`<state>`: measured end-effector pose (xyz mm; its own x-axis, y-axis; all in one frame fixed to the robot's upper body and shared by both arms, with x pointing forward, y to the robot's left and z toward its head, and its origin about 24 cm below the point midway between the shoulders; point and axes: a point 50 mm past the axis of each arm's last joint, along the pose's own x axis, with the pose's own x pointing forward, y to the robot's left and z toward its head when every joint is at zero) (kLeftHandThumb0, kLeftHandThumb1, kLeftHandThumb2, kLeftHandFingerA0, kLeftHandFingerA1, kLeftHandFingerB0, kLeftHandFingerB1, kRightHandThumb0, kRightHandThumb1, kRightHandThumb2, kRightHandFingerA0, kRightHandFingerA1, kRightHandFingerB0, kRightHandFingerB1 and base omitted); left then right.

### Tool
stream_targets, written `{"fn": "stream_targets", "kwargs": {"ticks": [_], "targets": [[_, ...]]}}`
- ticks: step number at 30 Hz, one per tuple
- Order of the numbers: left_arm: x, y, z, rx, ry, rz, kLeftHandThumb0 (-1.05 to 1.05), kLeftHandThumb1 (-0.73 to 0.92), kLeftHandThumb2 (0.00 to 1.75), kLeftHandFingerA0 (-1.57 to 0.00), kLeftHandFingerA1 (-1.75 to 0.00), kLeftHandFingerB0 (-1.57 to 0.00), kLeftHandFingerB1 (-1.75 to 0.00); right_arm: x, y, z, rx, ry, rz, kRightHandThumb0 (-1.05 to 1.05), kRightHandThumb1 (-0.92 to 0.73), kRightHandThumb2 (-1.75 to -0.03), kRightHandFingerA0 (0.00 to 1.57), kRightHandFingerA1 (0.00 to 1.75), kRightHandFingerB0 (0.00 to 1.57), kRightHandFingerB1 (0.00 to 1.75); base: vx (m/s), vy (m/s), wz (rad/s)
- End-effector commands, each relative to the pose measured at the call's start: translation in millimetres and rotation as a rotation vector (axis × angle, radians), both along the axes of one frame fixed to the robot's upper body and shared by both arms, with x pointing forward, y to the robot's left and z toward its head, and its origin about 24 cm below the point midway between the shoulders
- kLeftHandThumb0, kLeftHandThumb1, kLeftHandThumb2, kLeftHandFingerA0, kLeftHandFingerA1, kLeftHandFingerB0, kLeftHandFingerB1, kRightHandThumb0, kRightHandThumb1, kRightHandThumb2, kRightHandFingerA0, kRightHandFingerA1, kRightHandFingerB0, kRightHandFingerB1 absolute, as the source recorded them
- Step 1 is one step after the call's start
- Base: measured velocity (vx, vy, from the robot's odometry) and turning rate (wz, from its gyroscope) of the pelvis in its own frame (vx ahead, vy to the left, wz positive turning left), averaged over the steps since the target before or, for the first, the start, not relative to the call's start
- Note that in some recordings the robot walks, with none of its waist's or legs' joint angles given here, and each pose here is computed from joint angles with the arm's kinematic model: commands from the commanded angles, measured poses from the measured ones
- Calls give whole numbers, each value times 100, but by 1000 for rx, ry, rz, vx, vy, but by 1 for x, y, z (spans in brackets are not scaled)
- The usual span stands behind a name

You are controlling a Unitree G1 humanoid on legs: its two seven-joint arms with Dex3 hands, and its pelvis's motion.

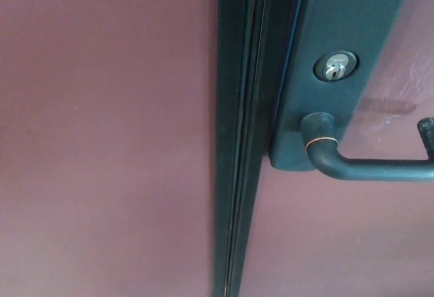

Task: The robot walks towards the door handle and put its right hand on it and twist the handle

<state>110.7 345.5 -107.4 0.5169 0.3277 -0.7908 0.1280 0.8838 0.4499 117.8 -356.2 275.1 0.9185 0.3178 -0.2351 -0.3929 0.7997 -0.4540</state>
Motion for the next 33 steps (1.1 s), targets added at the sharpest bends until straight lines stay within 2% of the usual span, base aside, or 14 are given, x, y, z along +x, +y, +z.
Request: {"fn": "stream_targets", "kwargs": {"ticks": [1,2,3,7,8,9,10,13,19,20,26,27,31,33], "targets": [[-12,-10,-9,-19,46,-18,-39,43,71,-58,-55,-52,-52,-68,-19,-84,261,166,-6,-31,-25,-84,2,50,0,47,0,0,0],[-11,-10,-9,-23,41,-7,-32,50,55,-64,-46,-57,-42,-59,-21,-129,304,306,-100,-31,-30,-87,2,50,0,48,0,0,0],[-10,-10,-9,-31,37,0,-32,50,55,-64,-46,-57,-42,-51,-17,-172,285,451,-184,-31,-31,-88,2,50,0,48,0,0,0],[-9,-9,-8,-38,31,1,-32,50,55,-64,-46,-57,-42,-46,-10,-201,239,552,-244,-32,-31,-88,2,50,0,48,0,0,0],[-6,-8,-7,-40,19,14,-32,50,55,-64,-46,-57,-42,-28,1,-243,186,638,-291,-62,-39,-74,9,43,0,34,0,0,0],[-7,-8,-7,-43,16,21,-32,50,55,-64,-46,-57,-42,-17,12,-274,136,703,-313,-63,-40,-75,10,43,0,34,0,0,0],[-8,-9,-7,-44,17,21,-32,50,55,-64,-46,-57,-42,-13,17,-285,120,725,-325,-33,-31,-88,2,50,0,48,0,0,0],[-7,-12,-9,-52,12,18,-31,50,55,-64,-46,-57,-42,3,35,-340,72,801,-396,-34,-30,-88,1,49,0,48,0,0,0],[-2,-11,-7,-45,8,14,-31,50,55,-65,-46,-57,-42,19,72,-387,91,893,-487,-34,-28,-88,2,49,0,47,0,0,0],[-1,-10,-6,-45,4,13,-31,50,55,-65,-46,-57,-42,19,76,-391,74,899,-493,-64,-52,-56,20,34,16,27,0,0,0],[0,-11,-6,-40,3,5,-32,50,55,-64,-46,-57,-43,0,100,-417,-31,964,-579,-63,-58,-58,26,35,21,28,0,0,0],[2,-11,-6,-34,4,0,-31,50,55,-64,-46,-58,-43,-14,111,-427,-76,1005,-606,-67,-49,-79,22,44,16,39,0,0,0],[3,-9,-5,-30,4,-1,-31,50,55,-64,-46,-58,-43,-17,114,-430,-88,1013,-606,-67,-49,-79,22,44,16,39,0,0,0],[6,-9,-4,-24,-3,-16,-31,50,55,-64,-46,-58,-43,-28,113,-433,-230,1030,-474,-68,-51,-80,27,46,15,39,0,0,0]]}}
